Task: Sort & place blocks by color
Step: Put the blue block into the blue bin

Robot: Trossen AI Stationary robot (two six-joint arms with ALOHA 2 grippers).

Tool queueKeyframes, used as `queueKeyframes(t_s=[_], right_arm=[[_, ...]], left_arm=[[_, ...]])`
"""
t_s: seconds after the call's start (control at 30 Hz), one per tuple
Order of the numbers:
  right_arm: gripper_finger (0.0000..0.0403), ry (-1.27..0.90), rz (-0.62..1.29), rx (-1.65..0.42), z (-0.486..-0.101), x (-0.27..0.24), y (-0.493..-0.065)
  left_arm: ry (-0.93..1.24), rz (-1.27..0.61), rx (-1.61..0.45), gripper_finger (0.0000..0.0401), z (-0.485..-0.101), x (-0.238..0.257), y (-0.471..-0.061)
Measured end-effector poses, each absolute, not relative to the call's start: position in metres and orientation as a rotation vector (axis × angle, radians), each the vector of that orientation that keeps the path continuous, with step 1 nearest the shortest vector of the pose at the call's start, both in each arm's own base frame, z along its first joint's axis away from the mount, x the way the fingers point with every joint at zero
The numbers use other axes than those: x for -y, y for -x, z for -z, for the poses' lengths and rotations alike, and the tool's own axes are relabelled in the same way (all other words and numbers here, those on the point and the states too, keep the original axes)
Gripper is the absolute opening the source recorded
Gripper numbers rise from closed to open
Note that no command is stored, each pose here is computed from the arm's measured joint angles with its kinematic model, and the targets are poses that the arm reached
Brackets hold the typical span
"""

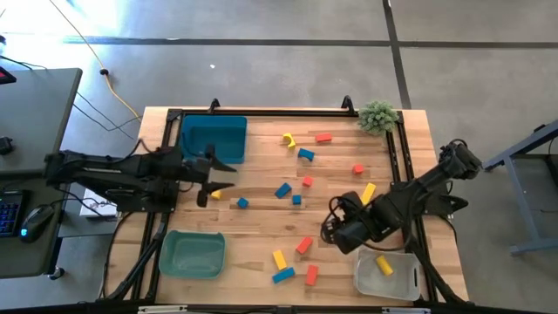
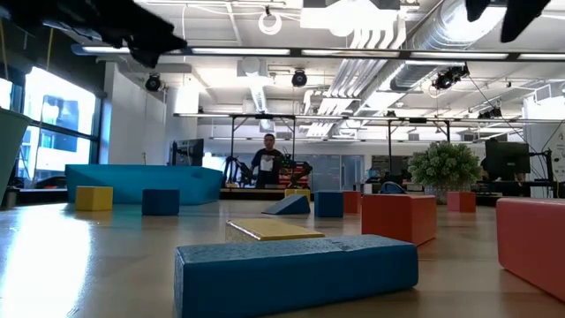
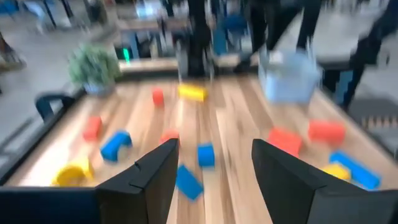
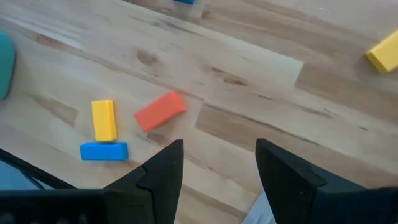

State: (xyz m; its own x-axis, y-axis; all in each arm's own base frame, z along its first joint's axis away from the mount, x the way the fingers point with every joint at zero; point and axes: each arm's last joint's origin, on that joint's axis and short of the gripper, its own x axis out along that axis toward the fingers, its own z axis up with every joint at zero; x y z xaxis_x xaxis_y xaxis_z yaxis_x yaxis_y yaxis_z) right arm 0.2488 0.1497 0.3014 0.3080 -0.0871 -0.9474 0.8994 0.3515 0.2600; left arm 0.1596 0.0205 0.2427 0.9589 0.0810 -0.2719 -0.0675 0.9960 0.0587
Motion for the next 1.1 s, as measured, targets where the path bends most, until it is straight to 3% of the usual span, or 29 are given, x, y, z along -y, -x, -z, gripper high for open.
queueKeyframes(t_s=[0.4, 1.1], right_arm=[[0.0189, -0.962, 0.823, -0.998, -0.302, -0.140, -0.255], [0.0189, -0.960, 0.824, -0.990, -0.302, -0.140, -0.256]], left_arm=[[-0.143, 0.045, -0.603, 0.0193, -0.215, -0.023, -0.188], [-0.198, 0.167, -0.893, 0.0193, -0.160, -0.025, -0.214]])
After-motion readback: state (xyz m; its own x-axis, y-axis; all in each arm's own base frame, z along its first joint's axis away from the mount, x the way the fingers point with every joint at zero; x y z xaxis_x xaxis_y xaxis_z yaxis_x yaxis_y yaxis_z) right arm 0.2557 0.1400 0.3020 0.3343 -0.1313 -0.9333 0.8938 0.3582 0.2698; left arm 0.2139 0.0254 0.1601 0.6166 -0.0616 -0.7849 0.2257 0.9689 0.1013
